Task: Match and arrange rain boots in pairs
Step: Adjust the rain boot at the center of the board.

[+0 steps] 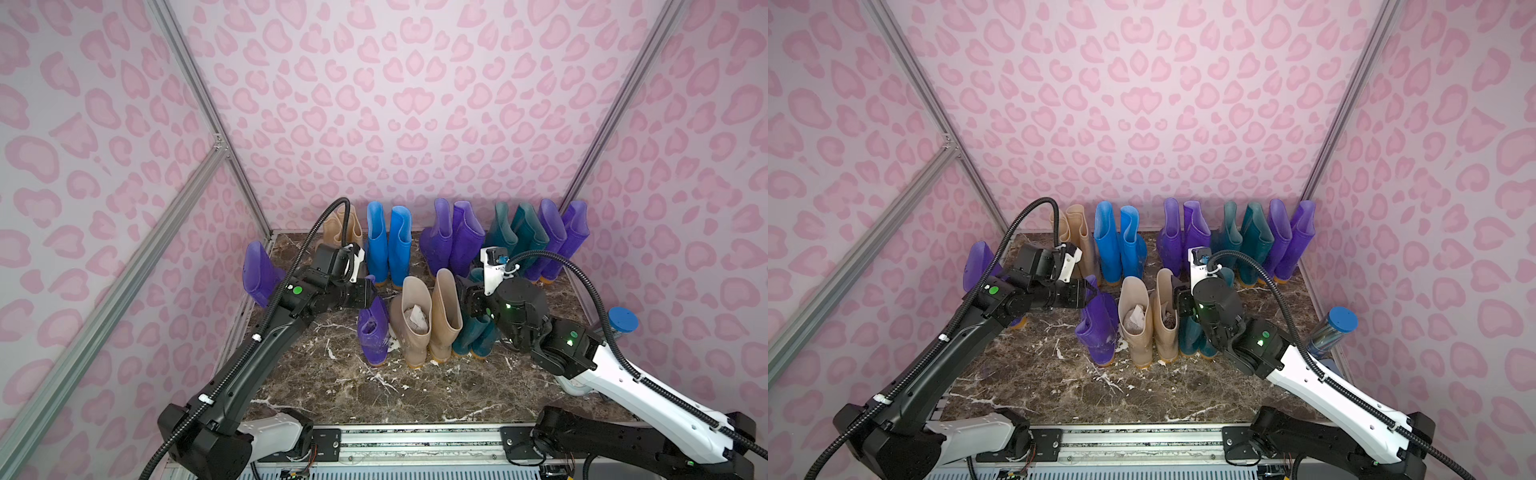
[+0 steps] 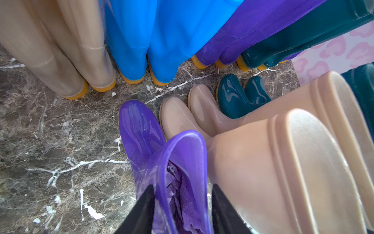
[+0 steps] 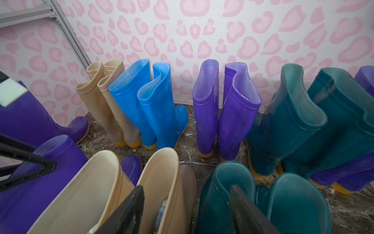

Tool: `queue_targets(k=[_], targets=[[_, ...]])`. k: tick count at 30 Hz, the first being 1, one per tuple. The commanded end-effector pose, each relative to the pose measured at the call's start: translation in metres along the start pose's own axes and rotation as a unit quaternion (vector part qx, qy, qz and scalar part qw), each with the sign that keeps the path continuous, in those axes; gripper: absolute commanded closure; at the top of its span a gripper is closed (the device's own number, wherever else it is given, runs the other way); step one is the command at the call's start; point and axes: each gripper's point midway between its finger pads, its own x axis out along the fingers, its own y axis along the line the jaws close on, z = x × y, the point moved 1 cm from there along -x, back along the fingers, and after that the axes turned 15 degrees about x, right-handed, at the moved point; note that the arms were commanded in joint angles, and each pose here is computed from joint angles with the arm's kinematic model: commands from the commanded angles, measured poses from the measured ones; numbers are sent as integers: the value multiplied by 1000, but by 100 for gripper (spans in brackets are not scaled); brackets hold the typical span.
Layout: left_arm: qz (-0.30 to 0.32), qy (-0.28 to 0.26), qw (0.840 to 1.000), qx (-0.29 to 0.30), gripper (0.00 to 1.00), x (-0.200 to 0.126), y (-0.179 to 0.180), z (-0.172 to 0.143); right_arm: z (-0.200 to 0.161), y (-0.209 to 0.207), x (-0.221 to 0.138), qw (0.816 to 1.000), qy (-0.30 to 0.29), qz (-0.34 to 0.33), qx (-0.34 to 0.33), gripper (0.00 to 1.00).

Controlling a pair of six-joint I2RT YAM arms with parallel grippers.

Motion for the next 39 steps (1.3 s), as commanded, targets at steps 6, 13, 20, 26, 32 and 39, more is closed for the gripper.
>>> queue_targets(k=[6,13,20,26,32,39], targets=[[104,-53,992,53,26,-45,28,22,3,11,-7,997,-23,70,33,1],[224,-108,968,8,1,-101,84,29,27,6,-35,980,-125,140,70,1],[332,-118,930,-106,1,-145,168,28,32,-2,-26,983,-124,117,68,13],[376,-84,898,-212,1,-144,245,6,29,8,-17,985,-97,129,62,12],[346,-58,906,-236,1,-119,279,1,32,4,-20,986,-98,124,49,11],[317,-12,914,-254,42,-77,297,-23,39,-2,-26,986,-107,118,50,11]])
